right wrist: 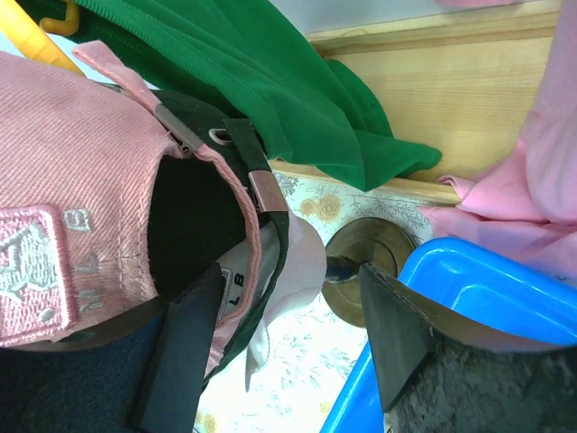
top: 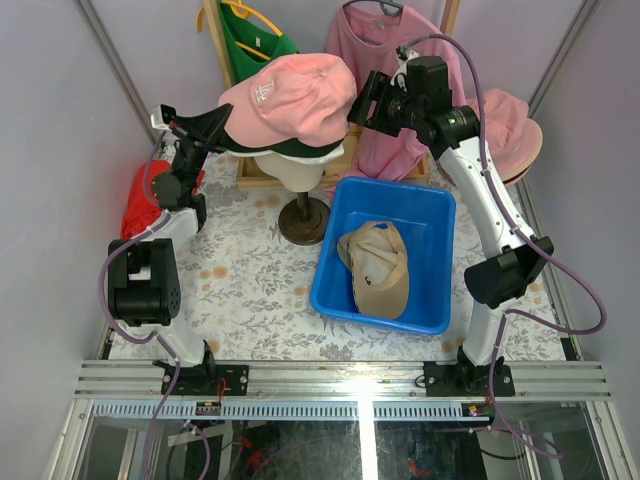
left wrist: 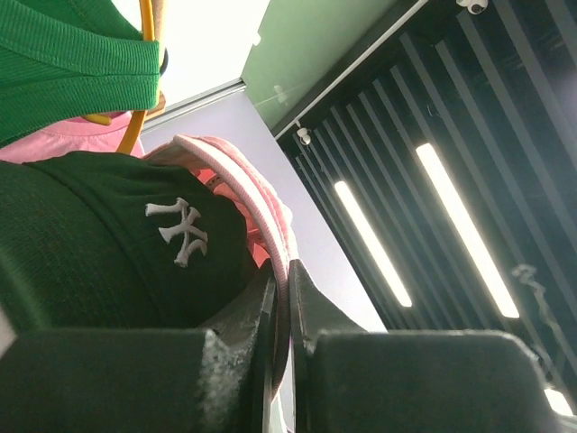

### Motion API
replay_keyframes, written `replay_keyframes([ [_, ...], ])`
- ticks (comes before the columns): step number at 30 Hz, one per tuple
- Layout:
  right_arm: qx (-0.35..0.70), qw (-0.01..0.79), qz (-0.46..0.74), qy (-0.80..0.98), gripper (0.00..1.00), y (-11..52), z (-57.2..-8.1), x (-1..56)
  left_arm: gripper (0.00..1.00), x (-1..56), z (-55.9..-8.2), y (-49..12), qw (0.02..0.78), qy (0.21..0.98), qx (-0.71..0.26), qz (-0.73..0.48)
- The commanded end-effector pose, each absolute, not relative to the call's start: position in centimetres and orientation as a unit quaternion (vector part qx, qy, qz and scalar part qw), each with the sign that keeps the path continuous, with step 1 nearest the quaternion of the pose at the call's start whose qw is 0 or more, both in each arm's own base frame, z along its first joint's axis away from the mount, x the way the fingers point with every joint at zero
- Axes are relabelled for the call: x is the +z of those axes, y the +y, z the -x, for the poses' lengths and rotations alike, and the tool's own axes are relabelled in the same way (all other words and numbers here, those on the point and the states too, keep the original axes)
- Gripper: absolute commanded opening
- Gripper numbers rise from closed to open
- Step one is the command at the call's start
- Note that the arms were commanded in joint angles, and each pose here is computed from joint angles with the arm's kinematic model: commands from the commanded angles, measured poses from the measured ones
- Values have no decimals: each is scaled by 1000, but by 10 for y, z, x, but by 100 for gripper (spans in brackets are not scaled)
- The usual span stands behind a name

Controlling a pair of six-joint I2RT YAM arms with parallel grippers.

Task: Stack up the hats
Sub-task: Stack the hat on the hat.

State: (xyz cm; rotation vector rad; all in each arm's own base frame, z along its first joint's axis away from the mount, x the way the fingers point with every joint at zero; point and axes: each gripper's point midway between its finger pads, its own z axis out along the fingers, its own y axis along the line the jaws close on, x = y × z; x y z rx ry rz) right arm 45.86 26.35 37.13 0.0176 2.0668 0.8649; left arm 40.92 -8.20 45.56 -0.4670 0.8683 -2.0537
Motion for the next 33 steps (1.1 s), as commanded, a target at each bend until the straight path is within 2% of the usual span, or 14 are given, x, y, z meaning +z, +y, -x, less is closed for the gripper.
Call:
replay_keyframes([
  [1, 351, 470, 11, 810, 69, 261, -443, 407, 0, 481, -392, -54, 199, 249, -913, 255],
  [5, 336, 467, 12, 818, 69, 257, -441, 398, 0, 473, -397, -49, 201, 244, -909, 271],
  [10, 321, 461, 12, 827, 69, 252, -442, 385, 11, 464, -400, -45, 191, 242, -907, 286],
  [19, 309, 453, 9, 836, 69, 249, -446, 373, 16, 460, -405, -35, 192, 238, -905, 295],
  [21, 308, 452, 9, 837, 68, 249, -446, 371, 13, 457, -408, -34, 192, 236, -905, 299],
  [23, 306, 451, 9, 839, 68, 249, -446, 370, 1, 456, -410, -34, 193, 238, -904, 299],
  [33, 299, 456, 9, 838, 68, 245, -446, 372, 0, 453, -421, -32, 194, 235, -904, 301],
])
